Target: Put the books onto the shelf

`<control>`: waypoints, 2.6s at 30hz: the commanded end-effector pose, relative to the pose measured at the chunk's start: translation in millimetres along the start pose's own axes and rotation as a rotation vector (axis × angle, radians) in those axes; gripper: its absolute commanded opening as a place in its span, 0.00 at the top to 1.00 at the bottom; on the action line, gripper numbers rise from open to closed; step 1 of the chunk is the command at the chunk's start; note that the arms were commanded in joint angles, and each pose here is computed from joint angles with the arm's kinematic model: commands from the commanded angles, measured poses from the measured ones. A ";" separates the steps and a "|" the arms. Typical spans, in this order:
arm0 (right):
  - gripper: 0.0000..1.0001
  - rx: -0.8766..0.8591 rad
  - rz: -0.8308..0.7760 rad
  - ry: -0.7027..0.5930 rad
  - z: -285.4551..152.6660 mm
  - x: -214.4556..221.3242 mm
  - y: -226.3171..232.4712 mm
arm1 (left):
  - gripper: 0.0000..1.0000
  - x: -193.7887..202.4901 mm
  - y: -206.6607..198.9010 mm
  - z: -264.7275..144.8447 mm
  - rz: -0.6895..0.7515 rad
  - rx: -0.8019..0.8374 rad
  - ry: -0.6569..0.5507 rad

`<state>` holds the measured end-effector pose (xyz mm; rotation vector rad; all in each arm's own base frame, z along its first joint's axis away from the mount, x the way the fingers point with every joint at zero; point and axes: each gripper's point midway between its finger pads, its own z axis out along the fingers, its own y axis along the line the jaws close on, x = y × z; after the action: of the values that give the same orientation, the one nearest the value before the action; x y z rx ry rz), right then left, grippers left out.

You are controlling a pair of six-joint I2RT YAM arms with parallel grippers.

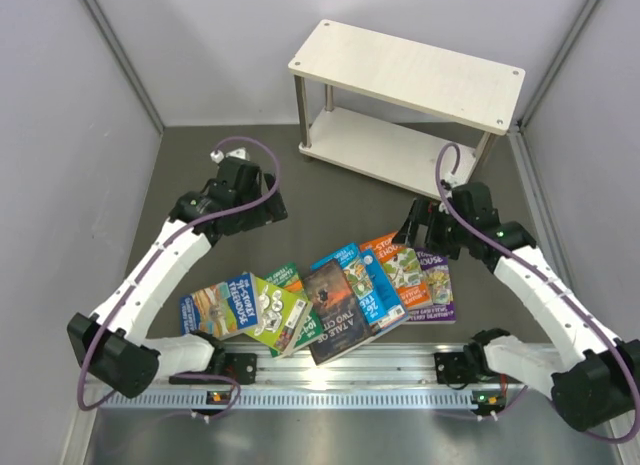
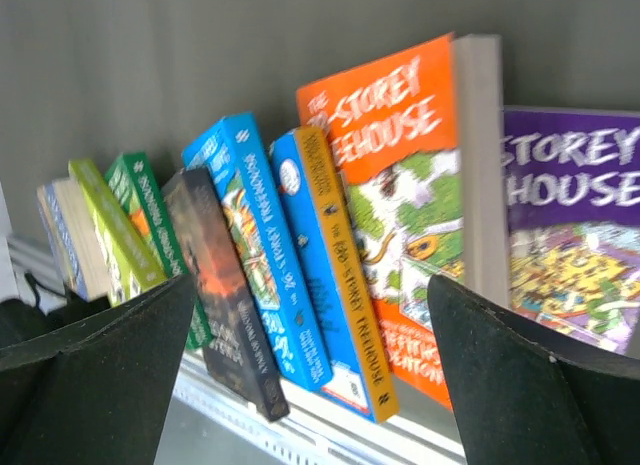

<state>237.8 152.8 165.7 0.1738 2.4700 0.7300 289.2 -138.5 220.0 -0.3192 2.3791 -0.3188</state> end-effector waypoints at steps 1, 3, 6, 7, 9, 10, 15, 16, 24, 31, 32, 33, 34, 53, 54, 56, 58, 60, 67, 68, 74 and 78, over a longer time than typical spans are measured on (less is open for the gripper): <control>0.00 -0.029 -0.036 -0.036 -12.2 -6.6 28.3 | 0.01 18.6 25.6 1.3 0.077 -0.127 0.109; 0.00 -0.058 -0.009 -0.023 -11.9 0.1 39.5 | 0.01 28.5 36.3 1.9 0.108 -0.174 0.154; 0.00 -0.091 0.012 -0.014 -9.4 9.3 52.7 | 0.01 41.1 35.7 -4.4 0.128 -0.139 0.206; 0.00 -0.106 0.006 -0.010 -8.7 13.9 56.0 | 0.01 46.1 32.6 -6.9 0.124 -0.107 0.220; 0.00 -0.097 0.005 0.007 -7.3 23.3 59.0 | 0.01 52.7 34.2 -8.4 0.109 -0.075 0.201; 0.00 -0.085 0.007 0.021 -5.5 28.0 58.1 | 0.01 56.5 34.6 -8.8 0.102 -0.062 0.200; 0.00 -0.047 0.018 0.061 -2.4 53.4 57.0 | 0.01 79.9 28.0 -11.8 0.072 0.052 0.226; 0.00 -0.041 0.017 0.058 -1.4 55.1 56.3 | 0.01 81.3 29.1 -11.9 0.072 0.051 0.227; 0.00 0.111 0.008 0.142 14.1 84.9 17.4 | 0.01 77.5 26.9 -38.9 0.070 0.080 0.230; 0.00 0.180 0.076 0.260 15.3 129.3 -16.3 | 0.01 87.6 32.6 -50.1 0.015 0.080 0.241; 0.00 0.178 0.086 0.264 14.3 132.4 -17.9 | 0.01 90.2 33.9 -50.7 0.005 0.073 0.251; 0.01 0.181 0.102 0.279 13.7 138.9 -22.0 | 0.01 91.1 34.9 -51.3 0.002 0.070 0.252; 0.01 0.173 0.104 0.277 11.8 140.9 -22.9 | 0.01 91.8 35.1 -51.6 -0.001 0.068 0.256; 0.65 0.044 0.180 0.248 45.3 156.7 -21.8 | 0.01 92.5 35.0 -53.7 0.000 0.048 0.289; 0.77 0.031 0.181 0.245 44.5 155.5 -18.8 | 0.01 92.9 36.0 -54.6 0.003 0.046 0.289; 0.88 0.012 0.189 0.257 41.9 155.8 -13.5 | 0.01 93.8 38.1 -57.9 0.003 0.046 0.284; 1.00 -0.009 0.186 0.261 35.6 153.5 -5.4 | 0.01 94.7 40.6 -59.4 0.004 0.041 0.281; 1.00 -0.020 0.170 0.270 22.7 150.9 4.0 | 0.01 95.7 42.6 -61.6 0.003 0.042 0.276; 1.00 -0.022 0.081 0.190 -34.4 109.5 36.4 | 0.01 94.3 43.7 -63.6 0.002 0.047 0.256; 1.00 -0.036 0.069 0.128 -45.7 88.2 50.5 | 0.01 91.6 42.7 -64.5 0.004 0.051 0.247; 1.00 -0.008 0.000 -0.029 -68.0 20.8 88.0 | 0.01 80.5 35.2 -62.7 0.027 0.065 0.226; 1.00 -0.040 -0.019 -0.111 -68.3 -24.4 116.0 | 0.01 70.0 34.9 -61.5 0.050 0.047 0.200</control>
<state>184.7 207.7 254.2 0.1935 2.4732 0.7553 178.5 -122.6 193.7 -0.2390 2.6356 -0.4278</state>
